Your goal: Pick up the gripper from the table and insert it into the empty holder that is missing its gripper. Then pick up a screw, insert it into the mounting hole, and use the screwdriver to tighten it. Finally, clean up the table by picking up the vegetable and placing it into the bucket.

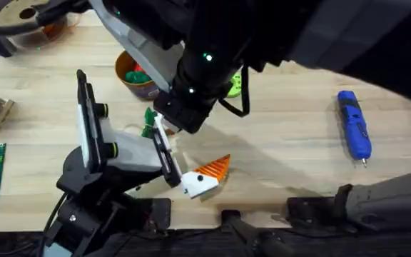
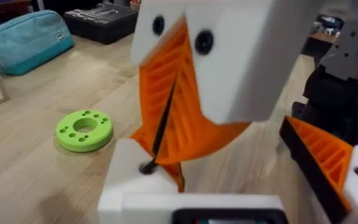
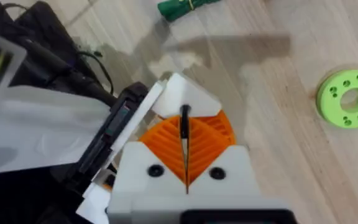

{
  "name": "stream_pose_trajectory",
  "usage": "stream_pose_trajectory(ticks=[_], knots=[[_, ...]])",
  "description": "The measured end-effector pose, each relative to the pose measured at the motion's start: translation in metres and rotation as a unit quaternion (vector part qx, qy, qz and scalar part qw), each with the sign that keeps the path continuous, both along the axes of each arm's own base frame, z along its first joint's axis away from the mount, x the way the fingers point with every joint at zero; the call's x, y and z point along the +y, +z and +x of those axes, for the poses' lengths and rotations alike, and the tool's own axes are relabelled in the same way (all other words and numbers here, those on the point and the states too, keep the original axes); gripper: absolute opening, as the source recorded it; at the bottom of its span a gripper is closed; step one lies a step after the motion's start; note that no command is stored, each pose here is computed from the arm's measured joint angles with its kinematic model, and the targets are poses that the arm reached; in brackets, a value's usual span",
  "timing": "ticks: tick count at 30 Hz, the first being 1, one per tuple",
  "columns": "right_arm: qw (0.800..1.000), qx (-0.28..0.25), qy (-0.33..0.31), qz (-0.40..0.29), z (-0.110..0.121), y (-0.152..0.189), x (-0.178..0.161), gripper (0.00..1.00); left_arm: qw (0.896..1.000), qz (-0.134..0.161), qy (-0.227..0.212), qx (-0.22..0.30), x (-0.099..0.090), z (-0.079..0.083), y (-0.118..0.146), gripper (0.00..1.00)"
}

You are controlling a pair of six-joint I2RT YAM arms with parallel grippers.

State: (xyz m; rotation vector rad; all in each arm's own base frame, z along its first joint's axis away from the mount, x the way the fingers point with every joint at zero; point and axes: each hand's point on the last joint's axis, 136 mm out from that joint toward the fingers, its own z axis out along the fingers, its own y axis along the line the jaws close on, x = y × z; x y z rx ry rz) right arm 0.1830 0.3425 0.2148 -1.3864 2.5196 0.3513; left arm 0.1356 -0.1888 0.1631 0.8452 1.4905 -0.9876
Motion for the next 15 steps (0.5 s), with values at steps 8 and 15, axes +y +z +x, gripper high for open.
stream_pose_trajectory(ticks=[8, 15], knots=[[1.000, -0.008, -0.003, 0.010, 0.0037, 0.0021, 0.0049, 0.007, 1.000, 0.000, 0.010, 0.000, 0.0015, 0.0031, -0.0001, 0.987], [0.999, -0.020, -0.017, 0.021, 0.0104, 0.0049, 0.0095, 0.007, 1.000, -0.001, 0.009, 0.002, 0.0014, 0.0030, 0.0000, 0.988]])
